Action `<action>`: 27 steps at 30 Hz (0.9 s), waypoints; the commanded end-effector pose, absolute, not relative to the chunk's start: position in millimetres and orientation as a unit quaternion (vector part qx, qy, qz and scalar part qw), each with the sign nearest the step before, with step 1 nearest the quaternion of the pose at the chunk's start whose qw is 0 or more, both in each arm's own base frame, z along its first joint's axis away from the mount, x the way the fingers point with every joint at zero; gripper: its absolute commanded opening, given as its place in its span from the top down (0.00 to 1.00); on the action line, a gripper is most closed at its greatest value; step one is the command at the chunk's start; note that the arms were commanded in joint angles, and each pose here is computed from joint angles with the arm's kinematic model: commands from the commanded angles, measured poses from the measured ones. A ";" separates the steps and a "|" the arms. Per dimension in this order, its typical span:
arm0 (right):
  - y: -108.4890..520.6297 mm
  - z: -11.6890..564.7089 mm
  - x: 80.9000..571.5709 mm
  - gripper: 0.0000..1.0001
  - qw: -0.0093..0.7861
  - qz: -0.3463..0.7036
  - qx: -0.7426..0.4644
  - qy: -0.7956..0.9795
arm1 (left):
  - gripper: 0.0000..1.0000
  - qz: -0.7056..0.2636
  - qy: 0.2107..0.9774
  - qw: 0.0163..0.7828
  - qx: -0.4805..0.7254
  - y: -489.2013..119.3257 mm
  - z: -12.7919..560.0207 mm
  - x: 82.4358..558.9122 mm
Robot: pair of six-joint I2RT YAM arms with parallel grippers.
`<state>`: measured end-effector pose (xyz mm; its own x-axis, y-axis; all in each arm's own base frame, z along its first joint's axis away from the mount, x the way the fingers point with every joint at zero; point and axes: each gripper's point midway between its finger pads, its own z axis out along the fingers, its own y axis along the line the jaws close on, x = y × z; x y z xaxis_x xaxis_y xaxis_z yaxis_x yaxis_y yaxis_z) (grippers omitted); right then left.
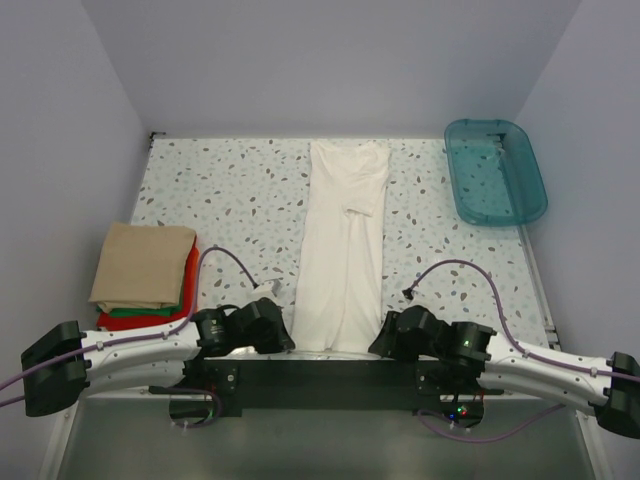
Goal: Fold and stack the t-shirts
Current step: Fold the tshirt
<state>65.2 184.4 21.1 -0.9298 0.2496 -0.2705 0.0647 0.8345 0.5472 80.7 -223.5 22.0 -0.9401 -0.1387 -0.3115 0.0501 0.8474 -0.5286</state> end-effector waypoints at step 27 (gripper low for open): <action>187.5 111.5 155.6 1.00 0.362 0.144 0.045 0.920 | 1.00 -0.272 0.910 0.313 -0.023 -272.0 118.9 184.8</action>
<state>119.7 195.0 88.9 -0.8369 0.1975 -0.5106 -0.0255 0.9176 0.3966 152.6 -270.2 103.2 -0.8522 -0.1993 -0.4837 0.1128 0.8328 -0.5419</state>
